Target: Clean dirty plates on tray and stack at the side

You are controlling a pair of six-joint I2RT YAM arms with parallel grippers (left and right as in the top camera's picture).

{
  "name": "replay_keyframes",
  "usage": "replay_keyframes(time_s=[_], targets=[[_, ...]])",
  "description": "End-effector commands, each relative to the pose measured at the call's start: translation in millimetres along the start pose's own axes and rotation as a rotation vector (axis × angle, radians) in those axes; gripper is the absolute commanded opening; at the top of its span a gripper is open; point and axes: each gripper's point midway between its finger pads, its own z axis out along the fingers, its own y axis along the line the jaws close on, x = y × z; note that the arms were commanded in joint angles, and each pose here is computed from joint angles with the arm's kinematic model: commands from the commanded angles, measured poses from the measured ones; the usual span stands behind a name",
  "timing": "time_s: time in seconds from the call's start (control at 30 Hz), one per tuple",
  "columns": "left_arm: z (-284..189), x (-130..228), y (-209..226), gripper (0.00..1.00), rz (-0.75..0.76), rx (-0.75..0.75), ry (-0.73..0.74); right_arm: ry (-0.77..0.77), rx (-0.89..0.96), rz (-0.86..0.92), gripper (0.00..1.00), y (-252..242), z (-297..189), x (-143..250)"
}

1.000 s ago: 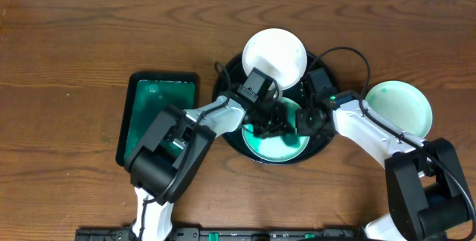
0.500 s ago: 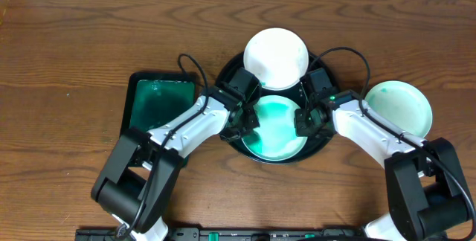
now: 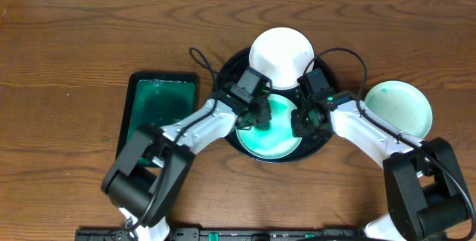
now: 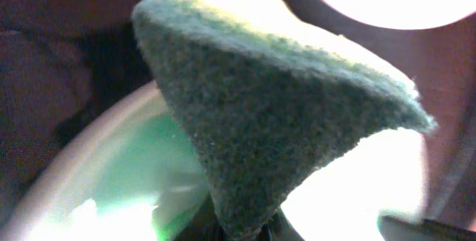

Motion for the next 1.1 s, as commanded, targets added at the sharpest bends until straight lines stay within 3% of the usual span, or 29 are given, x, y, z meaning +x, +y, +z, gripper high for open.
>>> replay_keyframes(time_s=[0.0, 0.1, 0.33, 0.6, 0.83, 0.97, 1.07], targets=[[36, 52, -20, 0.07, 0.042, 0.142, 0.214, 0.018, 0.053, -0.020, 0.01, -9, 9, 4], [38, 62, -39, 0.07, 0.058, 0.256, 0.273, 0.018, 0.053, -0.020, 0.01, -9, 9, 4], [13, 55, -34, 0.07, 0.104, 0.245, 0.271, 0.019, 0.053, -0.025, 0.01, -9, 9, 4], [-90, 8, 37, 0.07, 0.046, -0.098, 0.040, 0.014, 0.052, -0.029, 0.01, -8, 9, 3], [-212, -16, 160, 0.07, -0.105, -0.557, -0.208, -0.021, 0.098, -0.088, 0.01, -16, 8, -5], [-233, -17, 212, 0.07, -0.260, -0.658, -0.235, -0.069, 0.092, -0.090, 0.01, -12, -2, -17], [-223, -11, 247, 0.07, -0.384, -0.663, -0.195, -0.230, 0.195, -0.085, 0.01, -19, -49, -46]])
